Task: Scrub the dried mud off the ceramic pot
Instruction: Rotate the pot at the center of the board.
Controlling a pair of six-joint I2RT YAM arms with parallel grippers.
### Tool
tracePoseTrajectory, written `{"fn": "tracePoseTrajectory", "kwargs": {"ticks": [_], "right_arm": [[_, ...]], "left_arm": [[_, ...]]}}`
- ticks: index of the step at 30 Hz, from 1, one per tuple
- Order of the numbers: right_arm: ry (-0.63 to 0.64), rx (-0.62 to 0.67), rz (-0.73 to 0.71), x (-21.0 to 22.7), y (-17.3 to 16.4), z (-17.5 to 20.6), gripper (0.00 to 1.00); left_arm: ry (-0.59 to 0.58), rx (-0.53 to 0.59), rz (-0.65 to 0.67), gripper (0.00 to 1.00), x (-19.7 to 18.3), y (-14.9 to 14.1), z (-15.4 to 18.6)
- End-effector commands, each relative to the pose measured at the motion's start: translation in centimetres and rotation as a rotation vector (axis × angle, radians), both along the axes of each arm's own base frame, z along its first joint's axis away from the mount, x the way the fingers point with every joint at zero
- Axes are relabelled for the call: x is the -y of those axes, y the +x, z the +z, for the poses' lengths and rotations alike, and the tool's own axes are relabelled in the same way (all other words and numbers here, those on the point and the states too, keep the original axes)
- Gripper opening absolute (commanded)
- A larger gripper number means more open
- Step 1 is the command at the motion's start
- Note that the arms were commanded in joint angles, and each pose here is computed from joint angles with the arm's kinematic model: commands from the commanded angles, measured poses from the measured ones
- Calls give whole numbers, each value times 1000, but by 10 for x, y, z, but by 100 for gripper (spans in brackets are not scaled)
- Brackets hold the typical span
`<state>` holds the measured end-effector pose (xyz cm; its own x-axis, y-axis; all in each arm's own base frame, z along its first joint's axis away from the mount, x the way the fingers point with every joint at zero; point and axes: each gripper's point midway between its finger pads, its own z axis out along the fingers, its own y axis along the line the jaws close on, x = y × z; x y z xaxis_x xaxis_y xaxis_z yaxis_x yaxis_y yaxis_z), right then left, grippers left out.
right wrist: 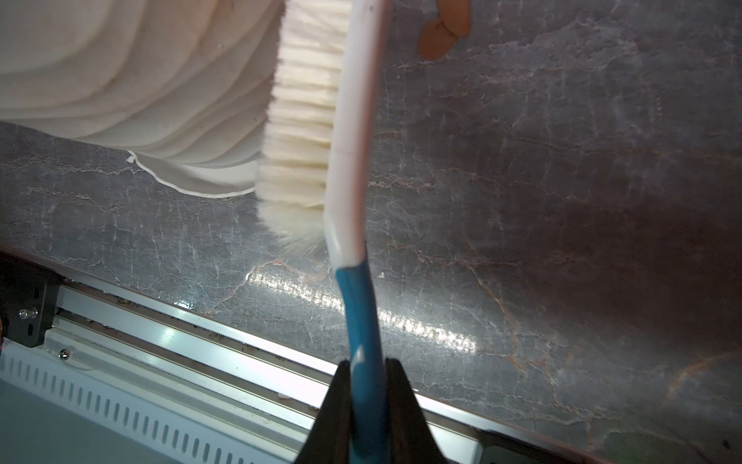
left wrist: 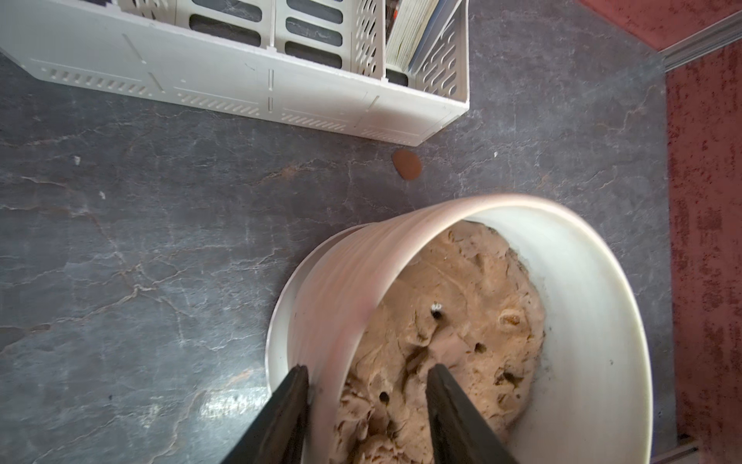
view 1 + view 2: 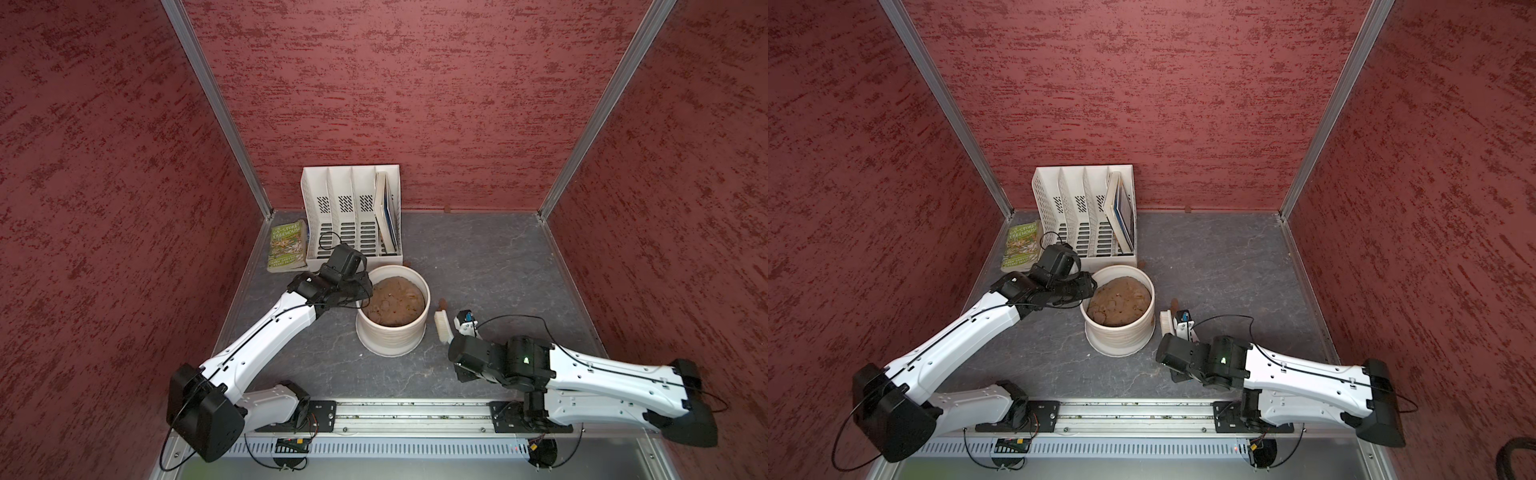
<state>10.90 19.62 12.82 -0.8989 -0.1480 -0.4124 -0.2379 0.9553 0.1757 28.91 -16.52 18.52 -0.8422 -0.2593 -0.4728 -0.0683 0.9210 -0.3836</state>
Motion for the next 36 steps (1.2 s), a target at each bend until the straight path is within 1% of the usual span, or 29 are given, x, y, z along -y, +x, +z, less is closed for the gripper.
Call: {"fn": "tracePoseTrajectory", "kwargs": {"ticks": [1,6,12,18,21,23,26,31,36], "right_arm": [[48,36,-10,-13,5,14,0],[65,26,36,-23,-6,13,0],[53,14,10,-18,-9,8,0],[52,2,-2,-21,-9,6,0],[40,-2,-14,-17,-9,5,0],[33,-2,-26,-12,-10,4,0],[39,-5,-34,-6,-11,5,0],[50,-14,-24,-10,-13,4,0],[22,-4,-51,-5,-8,0,0]], "left_arm": [[-52,60,-14,51,9,20,13],[-16,59,-20,47,3,25,7],[9,43,-32,41,0,25,-3],[46,32,-65,31,4,23,-9],[68,37,-77,29,4,21,-8],[85,37,-80,24,3,20,-9],[100,34,-86,14,2,19,-11],[112,32,-113,1,7,15,-9],[145,35,-156,0,11,10,-3]]}}
